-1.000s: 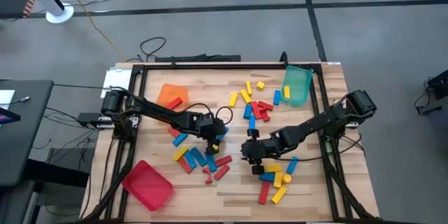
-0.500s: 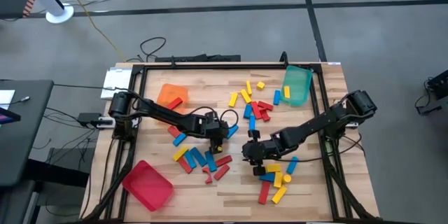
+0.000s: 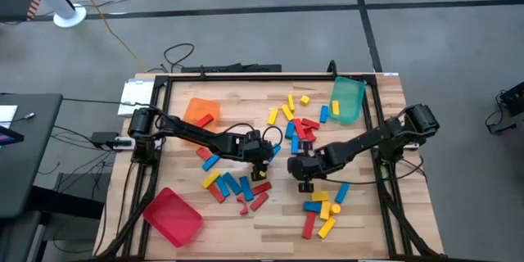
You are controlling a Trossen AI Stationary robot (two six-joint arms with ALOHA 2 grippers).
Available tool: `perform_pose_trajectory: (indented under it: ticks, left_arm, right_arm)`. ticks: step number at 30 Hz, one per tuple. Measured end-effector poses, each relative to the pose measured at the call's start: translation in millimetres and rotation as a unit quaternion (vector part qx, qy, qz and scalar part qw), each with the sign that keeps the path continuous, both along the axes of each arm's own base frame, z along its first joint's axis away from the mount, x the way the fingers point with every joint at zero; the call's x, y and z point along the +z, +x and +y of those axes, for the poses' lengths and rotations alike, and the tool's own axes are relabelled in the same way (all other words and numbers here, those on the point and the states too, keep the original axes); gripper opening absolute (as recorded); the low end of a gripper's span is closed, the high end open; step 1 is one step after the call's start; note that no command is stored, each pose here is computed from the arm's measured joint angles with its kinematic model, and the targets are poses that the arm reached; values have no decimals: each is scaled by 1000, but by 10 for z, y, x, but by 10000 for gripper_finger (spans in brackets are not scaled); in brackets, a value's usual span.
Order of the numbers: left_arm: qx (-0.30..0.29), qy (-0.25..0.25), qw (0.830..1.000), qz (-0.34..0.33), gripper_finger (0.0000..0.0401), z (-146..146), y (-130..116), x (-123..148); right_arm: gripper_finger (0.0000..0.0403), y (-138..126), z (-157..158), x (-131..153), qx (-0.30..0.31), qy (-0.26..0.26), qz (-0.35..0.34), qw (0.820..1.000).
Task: Sort blocks
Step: Put the blue wooden block into the red bin
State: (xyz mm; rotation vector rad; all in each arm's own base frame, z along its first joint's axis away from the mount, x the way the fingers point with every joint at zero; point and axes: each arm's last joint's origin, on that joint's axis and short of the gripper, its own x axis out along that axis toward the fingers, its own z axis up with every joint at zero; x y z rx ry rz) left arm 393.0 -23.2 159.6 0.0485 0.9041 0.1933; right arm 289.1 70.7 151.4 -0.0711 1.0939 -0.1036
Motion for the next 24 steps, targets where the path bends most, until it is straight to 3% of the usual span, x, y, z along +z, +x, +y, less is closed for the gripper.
perform_pose_trajectory:
  ticks: [6,14,24]
  left_arm:
    - [-1,-18,1000,-8,269,-15,20,-15]
    - [31,10,999,-39,269,41,96,-59]
    - [36,-20,999,-14,262,114,166,-352]
  right_arm:
    - [168,-32,76,24,12,74,14,997]
    - [168,-43,81,81,1,48,-5,999]
    - [168,-5,-41,86,-4,40,-9,999]
